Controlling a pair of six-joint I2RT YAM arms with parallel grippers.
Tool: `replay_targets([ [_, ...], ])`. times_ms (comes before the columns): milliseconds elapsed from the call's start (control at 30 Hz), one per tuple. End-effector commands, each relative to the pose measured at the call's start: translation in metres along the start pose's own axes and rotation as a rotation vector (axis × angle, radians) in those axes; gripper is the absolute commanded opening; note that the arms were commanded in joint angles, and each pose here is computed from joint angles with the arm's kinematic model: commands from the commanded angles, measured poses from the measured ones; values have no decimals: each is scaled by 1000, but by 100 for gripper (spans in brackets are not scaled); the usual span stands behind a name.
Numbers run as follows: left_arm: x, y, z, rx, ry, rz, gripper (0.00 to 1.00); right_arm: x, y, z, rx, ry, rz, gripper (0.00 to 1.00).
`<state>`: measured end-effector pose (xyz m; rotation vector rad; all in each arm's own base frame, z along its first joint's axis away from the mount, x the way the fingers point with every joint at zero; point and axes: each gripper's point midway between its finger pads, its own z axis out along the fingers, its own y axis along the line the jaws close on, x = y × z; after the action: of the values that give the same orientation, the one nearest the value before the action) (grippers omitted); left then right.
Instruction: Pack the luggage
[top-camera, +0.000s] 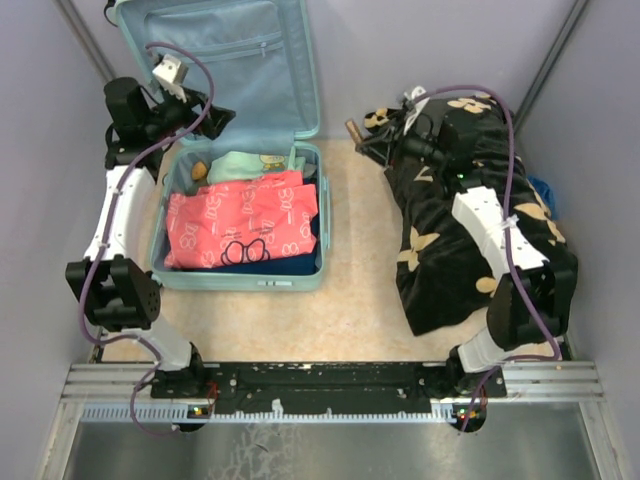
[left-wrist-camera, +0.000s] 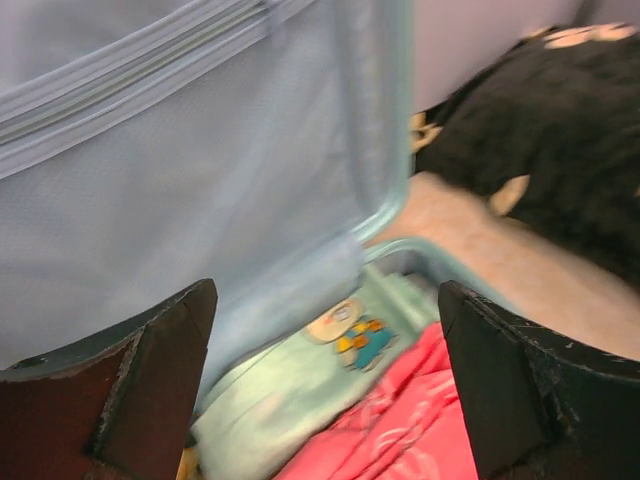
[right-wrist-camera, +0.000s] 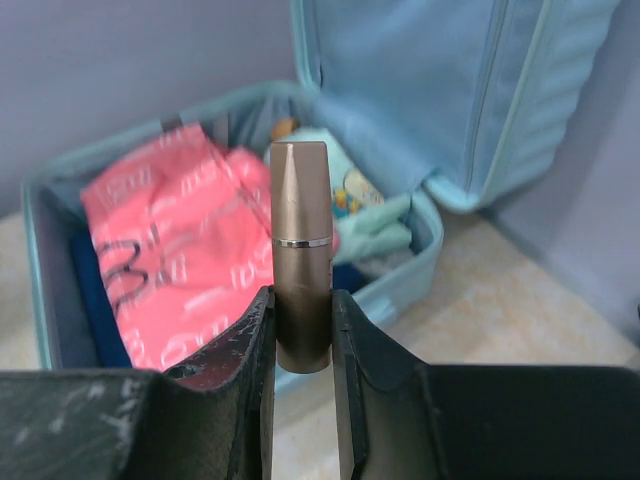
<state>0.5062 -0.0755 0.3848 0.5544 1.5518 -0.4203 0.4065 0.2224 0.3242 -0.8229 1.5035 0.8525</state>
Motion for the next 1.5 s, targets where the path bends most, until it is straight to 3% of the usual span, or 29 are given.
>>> replay_targets([
  [0,-51,-75,0,263,-158,-72,95,-101,10,4,-47,-296,40,5],
  [233,-64,-186,23,561,-213,-226,91,-133,21,12,-114,-438,170,0],
  [367,-78,-221,31,667,-248,-244,89,-135,38,17,-162,-447,171,0],
  [700,-96,-252,36,758,-307,-224,82,-119,81,27,-246,-406,158,0],
  [1133,-81,-265,33,788,-259,-326,59,-122,98,43,-265,-430,142,0],
  [1233,-80,-266,30,791,-258,-330,49,-124,99,46,-269,-435,136,0],
  [1367,-76,-268,24,807,-253,-317,22,-119,97,48,-263,-422,140,1],
  [1467,-74,-261,20,793,-254,-301,4,-109,95,49,-245,-395,126,23],
])
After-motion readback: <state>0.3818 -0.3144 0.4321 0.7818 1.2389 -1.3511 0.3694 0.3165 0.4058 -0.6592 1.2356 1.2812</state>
